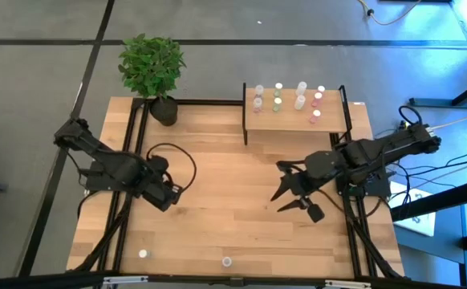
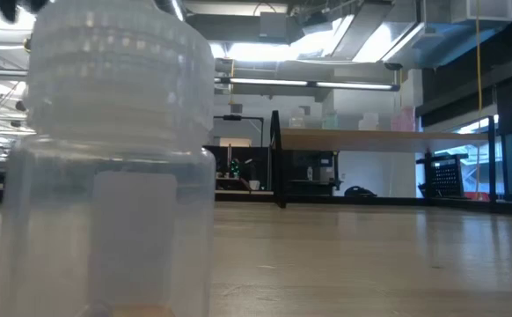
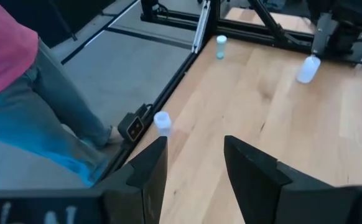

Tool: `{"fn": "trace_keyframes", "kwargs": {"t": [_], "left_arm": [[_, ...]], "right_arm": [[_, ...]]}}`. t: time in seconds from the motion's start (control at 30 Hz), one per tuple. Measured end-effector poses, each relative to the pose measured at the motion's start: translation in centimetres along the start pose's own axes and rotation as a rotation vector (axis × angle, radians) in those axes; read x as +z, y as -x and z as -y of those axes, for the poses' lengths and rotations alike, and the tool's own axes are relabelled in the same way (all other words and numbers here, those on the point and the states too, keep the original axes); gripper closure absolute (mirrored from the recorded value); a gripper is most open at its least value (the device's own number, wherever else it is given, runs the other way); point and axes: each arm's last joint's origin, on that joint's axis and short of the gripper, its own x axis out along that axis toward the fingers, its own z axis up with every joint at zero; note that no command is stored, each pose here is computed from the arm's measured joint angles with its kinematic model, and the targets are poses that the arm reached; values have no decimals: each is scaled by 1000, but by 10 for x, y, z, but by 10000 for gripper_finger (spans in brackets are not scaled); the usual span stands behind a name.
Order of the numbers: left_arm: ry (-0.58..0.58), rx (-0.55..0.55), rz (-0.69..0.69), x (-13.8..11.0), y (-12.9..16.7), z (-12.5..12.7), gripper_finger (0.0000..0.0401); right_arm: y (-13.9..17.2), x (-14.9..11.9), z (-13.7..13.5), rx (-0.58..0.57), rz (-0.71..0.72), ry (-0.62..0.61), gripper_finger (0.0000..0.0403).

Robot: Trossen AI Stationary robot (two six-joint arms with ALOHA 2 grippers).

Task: Pick and place medicine bottles onto shelf by color
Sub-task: Put the transparent pill bottle aligned with the other transparent pill bottles on the shelf

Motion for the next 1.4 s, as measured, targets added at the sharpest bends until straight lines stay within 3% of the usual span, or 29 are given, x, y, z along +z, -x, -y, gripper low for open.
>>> {"fn": "trace_keyframes", "kwargs": {"t": [0.1, 0.37, 0.6, 0.87, 1.07, 1.23, 1.4], "left_arm": [[-16, 44, -60, -5, -15, -1, 207], [-54, 27, -88, -13, -44, 3, 207], [-244, -167, -113, -25, -60, 19, 207], [-96, 35, -92, -17, -73, 1, 207], [-119, 62, -89, -16, -74, -2, 207], [-134, 162, -75, -8, -74, -10, 207], [-150, 197, -82, 2, -75, -12, 207]], "right_arm": [[-7, -1, 4, -10, -8, -10, 242], [-15, 4, 7, -27, 32, -33, 242], [-15, 7, 7, -27, 64, -31, 242], [-15, 7, 7, -26, 65, -80, 242], [-15, 7, 7, -25, 65, -83, 242], [-15, 7, 6, -24, 64, -83, 242], [-15, 7, 6, -24, 65, -107, 242]]}}
